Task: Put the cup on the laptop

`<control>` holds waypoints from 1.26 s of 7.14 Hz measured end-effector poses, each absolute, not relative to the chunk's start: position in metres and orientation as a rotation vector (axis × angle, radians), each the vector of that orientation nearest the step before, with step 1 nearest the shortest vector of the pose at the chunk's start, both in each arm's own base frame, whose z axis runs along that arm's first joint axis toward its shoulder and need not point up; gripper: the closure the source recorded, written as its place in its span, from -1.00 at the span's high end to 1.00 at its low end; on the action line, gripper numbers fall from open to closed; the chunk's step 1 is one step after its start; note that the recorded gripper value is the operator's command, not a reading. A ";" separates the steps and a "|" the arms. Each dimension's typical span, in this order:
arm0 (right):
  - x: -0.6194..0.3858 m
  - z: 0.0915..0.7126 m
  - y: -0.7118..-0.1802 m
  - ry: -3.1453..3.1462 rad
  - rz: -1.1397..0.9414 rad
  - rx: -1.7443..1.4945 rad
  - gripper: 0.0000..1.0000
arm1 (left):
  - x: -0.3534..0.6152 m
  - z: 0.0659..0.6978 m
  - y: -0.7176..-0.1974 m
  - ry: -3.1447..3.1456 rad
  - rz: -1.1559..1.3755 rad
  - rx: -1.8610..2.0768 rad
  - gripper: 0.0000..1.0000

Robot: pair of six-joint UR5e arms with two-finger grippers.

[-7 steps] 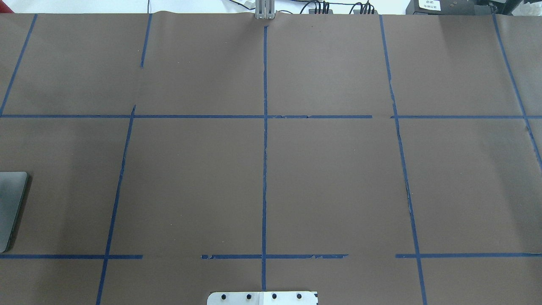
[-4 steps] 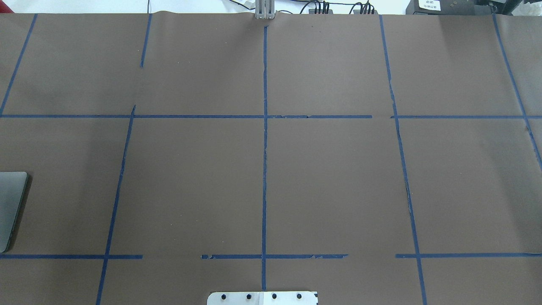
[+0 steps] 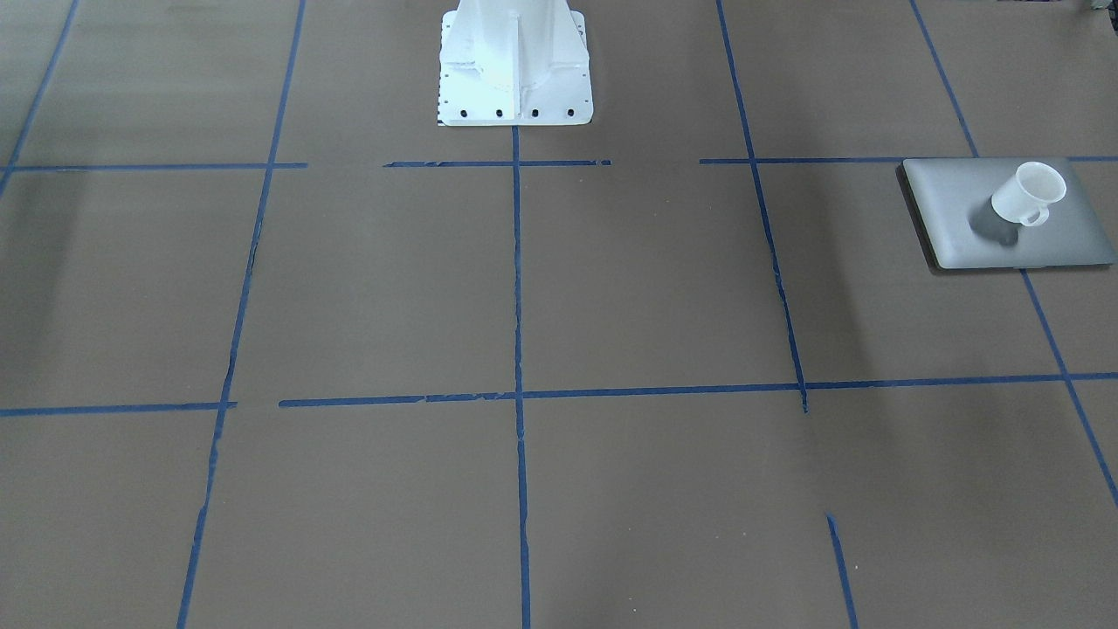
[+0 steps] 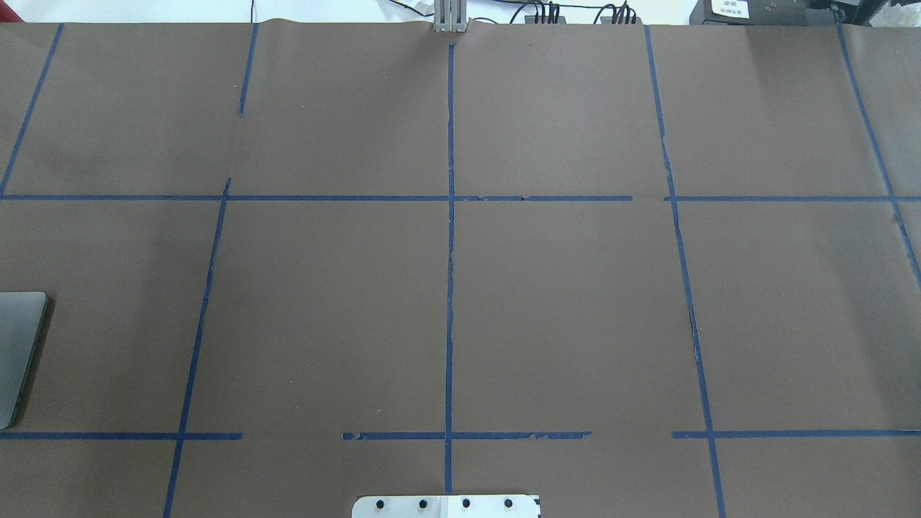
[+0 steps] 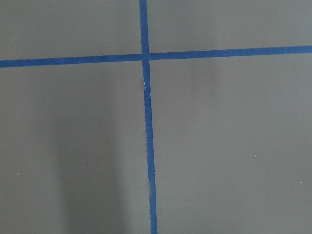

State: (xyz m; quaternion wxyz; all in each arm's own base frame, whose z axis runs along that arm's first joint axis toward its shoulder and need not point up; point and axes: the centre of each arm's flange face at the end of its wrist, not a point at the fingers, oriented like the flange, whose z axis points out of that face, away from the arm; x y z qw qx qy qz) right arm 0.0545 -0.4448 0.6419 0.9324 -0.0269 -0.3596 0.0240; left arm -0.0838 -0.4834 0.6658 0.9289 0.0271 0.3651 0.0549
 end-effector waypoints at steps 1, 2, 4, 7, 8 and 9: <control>0.055 0.642 -0.445 -0.736 0.049 -0.055 1.00 | -0.084 0.662 -0.487 0.753 0.028 0.030 1.00; 0.055 0.642 -0.445 -0.736 0.049 -0.055 1.00 | -0.083 0.659 -0.489 0.765 -0.033 0.015 1.00; 0.055 0.642 -0.445 -0.736 0.049 -0.055 1.00 | -0.082 0.653 -0.491 0.782 -0.055 0.039 1.00; 0.055 0.642 -0.445 -0.736 0.049 -0.055 1.00 | -0.083 0.642 -0.487 0.786 -0.042 0.081 1.00; 0.055 0.642 -0.445 -0.736 0.049 -0.056 1.00 | -0.083 0.642 -0.487 0.785 -0.041 0.087 1.00; 0.055 0.642 -0.445 -0.736 0.049 -0.055 1.00 | -0.082 0.644 -0.487 0.784 -0.042 0.088 1.00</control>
